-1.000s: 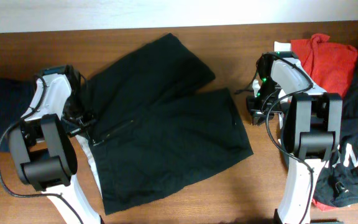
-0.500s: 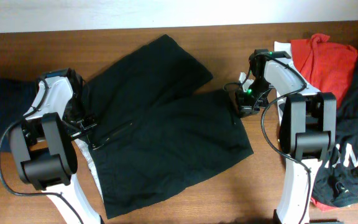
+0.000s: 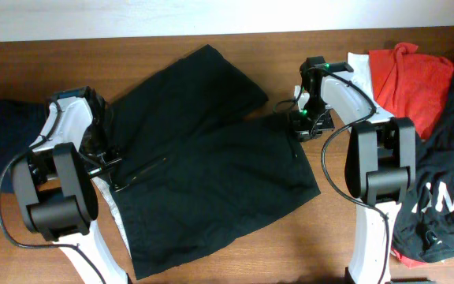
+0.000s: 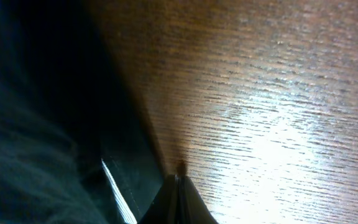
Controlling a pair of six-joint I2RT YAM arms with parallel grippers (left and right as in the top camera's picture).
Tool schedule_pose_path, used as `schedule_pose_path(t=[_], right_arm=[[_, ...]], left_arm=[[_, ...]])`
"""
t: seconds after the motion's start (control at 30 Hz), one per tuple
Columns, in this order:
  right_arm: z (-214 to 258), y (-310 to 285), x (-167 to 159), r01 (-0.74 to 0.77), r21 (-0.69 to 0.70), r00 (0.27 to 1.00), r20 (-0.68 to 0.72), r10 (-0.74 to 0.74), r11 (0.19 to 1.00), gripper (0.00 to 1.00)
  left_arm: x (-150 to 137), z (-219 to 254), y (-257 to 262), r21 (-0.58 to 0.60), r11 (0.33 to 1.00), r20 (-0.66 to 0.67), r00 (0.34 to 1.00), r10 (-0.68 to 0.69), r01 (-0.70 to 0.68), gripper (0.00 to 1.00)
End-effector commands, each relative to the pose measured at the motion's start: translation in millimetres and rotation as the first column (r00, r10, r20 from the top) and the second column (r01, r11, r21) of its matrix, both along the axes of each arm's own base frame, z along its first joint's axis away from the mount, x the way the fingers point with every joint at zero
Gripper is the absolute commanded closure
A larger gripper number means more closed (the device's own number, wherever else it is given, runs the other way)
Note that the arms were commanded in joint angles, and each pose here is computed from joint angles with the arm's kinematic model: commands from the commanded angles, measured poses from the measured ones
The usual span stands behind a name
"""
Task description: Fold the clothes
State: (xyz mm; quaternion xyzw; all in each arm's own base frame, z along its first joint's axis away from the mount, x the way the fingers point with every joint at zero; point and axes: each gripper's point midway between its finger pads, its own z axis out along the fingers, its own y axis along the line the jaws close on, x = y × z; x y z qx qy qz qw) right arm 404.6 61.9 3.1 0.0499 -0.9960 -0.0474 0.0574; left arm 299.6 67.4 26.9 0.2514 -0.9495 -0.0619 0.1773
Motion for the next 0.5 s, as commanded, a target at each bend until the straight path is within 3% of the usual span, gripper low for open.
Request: schedule_pose_path(t=[0.0, 0.1, 0.23, 0.47], right_arm=[[-14, -1, -12, 0.010, -0.011, 0.999, -0.047, -0.010, 1.000, 0.96], [-11, 2, -18, 0.015, 0.012, 0.997, -0.070, -0.014, 1.000, 0.96], [24, 5, 8, 0.014, 0.020, 1.000, 0.000, -0.014, 1.000, 0.96], [4, 15, -9, 0.023, 0.079, 0.998, -0.059, -0.019, 0.997, 0.96]], left_arm=[[-2, -3, 7, 0.043, 0.999, -0.013, 1.000, 0.001, 0.000, 1.00], [-1, -3, 7, 0.044, 0.999, -0.009, 1.000, 0.001, -0.001, 1.00], [0, -4, 7, 0.045, 0.999, -0.003, 1.000, 0.001, -0.001, 1.00], [0, -4, 7, 0.045, 0.999, -0.002, 1.000, 0.001, -0.001, 1.00]])
